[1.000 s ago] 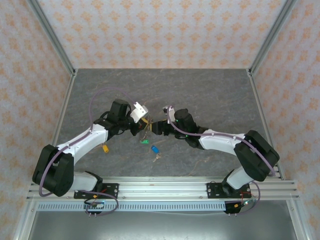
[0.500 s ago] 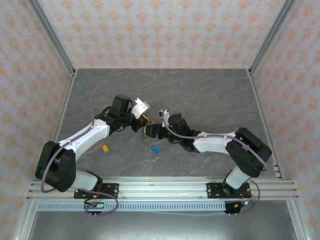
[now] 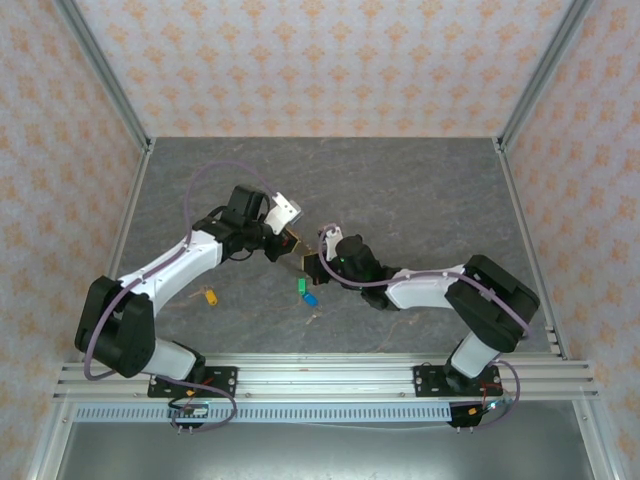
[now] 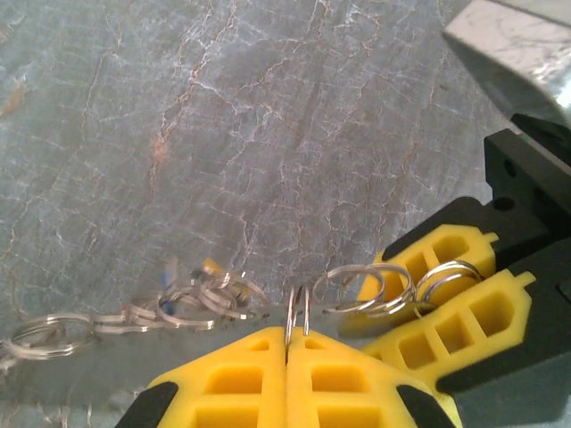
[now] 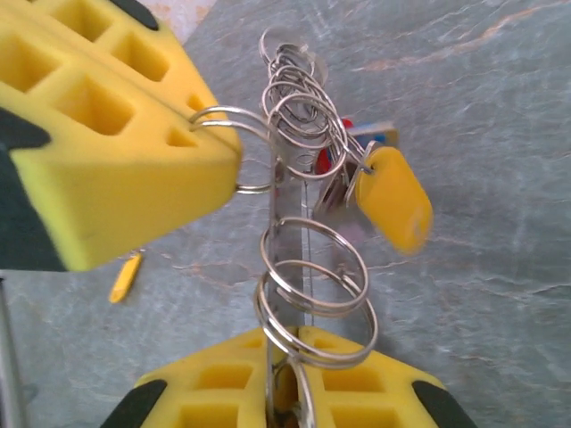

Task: Put the keys on the keyring

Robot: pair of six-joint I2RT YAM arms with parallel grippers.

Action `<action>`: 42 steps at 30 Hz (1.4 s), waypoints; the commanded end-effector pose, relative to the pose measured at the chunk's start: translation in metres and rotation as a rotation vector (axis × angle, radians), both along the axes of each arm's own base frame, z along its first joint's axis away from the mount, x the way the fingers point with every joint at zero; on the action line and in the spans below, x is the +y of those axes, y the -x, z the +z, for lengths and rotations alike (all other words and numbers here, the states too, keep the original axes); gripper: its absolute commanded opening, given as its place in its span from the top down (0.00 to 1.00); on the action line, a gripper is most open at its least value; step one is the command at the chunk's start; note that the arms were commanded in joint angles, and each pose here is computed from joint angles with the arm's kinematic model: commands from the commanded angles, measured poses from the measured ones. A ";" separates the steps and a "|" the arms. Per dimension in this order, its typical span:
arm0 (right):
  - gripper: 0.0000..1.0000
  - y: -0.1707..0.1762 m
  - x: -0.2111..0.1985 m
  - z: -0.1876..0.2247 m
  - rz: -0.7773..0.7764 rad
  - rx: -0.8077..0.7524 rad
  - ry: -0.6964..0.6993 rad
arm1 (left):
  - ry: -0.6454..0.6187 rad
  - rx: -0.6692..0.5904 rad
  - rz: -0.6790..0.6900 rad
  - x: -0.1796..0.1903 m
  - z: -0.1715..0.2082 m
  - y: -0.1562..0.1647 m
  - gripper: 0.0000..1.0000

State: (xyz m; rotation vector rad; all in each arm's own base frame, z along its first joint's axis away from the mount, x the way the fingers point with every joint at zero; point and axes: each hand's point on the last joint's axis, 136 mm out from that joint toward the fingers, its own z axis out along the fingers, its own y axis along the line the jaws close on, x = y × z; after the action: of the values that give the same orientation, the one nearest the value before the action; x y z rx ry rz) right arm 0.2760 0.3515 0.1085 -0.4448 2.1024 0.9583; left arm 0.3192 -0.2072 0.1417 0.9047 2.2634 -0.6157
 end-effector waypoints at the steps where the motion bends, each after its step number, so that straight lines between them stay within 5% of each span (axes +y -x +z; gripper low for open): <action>1: 1.00 -0.010 -0.010 0.010 0.003 -0.217 0.127 | -0.005 0.024 0.052 0.002 0.004 -0.005 1.00; 9: 0.97 -0.003 0.010 0.014 0.063 -0.335 0.185 | 0.023 -0.053 0.072 0.001 0.016 -0.009 1.00; 18: 0.60 0.029 0.005 0.050 0.201 -0.353 0.021 | 0.016 -0.240 -0.024 0.001 0.023 -0.001 1.00; 24: 0.59 0.050 -0.026 0.082 0.426 -0.359 0.043 | 0.026 -0.314 -0.095 -0.002 0.019 0.008 1.00; 29: 0.68 0.011 -0.051 0.086 0.384 -0.456 0.150 | 0.061 -0.329 -0.199 -0.010 0.019 0.024 1.00; 36: 0.72 -0.015 -0.030 0.078 0.590 -0.553 0.191 | 0.086 -0.301 -0.282 -0.015 0.015 0.043 1.00; 42: 0.73 0.005 -0.016 0.066 0.852 -0.612 0.175 | 0.085 -0.284 -0.295 -0.016 0.011 0.043 1.00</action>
State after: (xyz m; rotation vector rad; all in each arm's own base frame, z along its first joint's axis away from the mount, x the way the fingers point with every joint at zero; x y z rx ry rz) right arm 0.2964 0.3300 0.1692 -1.4091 1.5926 0.8276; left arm 0.2786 -0.2196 0.1448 1.1796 1.9072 -0.6381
